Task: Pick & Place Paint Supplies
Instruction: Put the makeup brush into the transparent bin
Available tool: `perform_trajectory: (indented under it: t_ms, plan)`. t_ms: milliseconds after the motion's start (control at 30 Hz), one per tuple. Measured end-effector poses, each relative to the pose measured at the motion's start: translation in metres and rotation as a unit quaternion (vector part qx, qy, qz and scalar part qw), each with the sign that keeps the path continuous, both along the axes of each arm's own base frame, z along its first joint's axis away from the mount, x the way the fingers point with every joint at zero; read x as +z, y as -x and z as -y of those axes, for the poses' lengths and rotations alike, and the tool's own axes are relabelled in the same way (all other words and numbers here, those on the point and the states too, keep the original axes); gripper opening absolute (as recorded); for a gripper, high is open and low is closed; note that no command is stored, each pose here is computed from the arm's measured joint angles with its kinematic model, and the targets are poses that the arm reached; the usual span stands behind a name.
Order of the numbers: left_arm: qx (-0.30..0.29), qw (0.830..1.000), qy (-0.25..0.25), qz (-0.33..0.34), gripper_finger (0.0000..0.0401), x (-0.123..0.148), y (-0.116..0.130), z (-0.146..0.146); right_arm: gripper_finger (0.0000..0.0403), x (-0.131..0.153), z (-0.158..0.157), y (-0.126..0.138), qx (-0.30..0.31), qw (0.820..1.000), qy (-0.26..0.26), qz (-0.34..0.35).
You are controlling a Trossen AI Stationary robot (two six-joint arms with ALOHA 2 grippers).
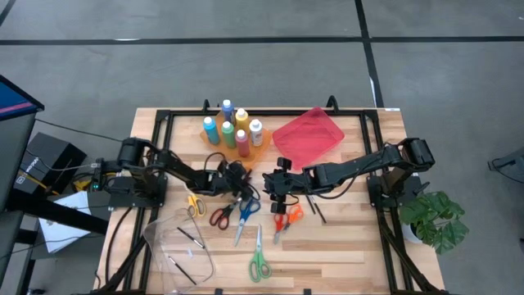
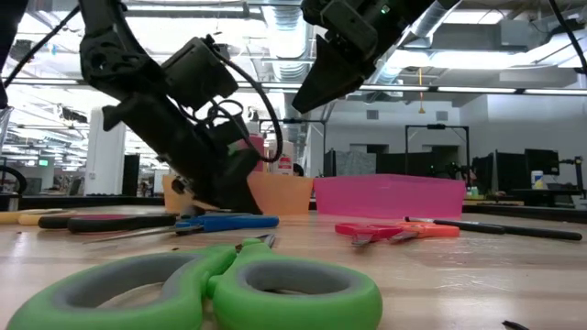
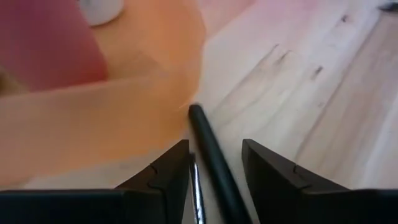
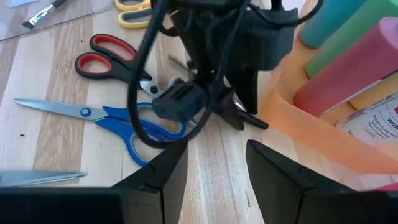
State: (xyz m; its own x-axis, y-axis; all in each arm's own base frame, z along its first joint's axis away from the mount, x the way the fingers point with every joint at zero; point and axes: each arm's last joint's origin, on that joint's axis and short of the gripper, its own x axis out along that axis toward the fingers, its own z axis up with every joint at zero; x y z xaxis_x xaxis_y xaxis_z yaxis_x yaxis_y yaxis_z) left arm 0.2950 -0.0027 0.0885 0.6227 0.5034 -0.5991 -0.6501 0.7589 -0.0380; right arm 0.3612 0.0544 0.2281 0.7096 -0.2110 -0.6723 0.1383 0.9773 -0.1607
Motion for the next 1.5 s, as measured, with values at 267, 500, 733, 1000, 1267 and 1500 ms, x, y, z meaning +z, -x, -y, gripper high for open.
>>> perform_trajectory:
  t_ms: [267,500,733,1000,1267,1500]
  plan:
    - [0.020,1.000,0.014,-0.002,0.0138,0.000,0.003,0.000,0.0159,0.000,0.000,0.000,0.000,1.000,0.000,-0.003]
    - [0.024,0.999,0.025,-0.006,0.0077,-0.001,0.004,0.000,0.0159,0.000,0.000,0.000,0.000,1.000,0.001,-0.003]
    - [0.016,0.999,0.033,0.002,0.0037,-0.001,0.004,0.004,0.0159,0.000,0.000,0.000,0.000,1.000,0.000,-0.002]
    - [-0.017,0.998,0.057,0.035,0.0040,0.006,0.001,0.019,0.0159,-0.001,0.000,0.001,0.000,1.000,0.001,-0.004]
    - [-0.060,0.993,0.041,0.093,0.0039,0.045,0.004,0.037,0.0159,-0.004,0.000,0.005,-0.015,0.999,-0.010,-0.027]
    - [-0.104,0.986,0.021,0.130,0.0039,0.075,0.012,0.051,0.0159,-0.005,0.000,0.005,-0.017,0.999,-0.012,-0.030]
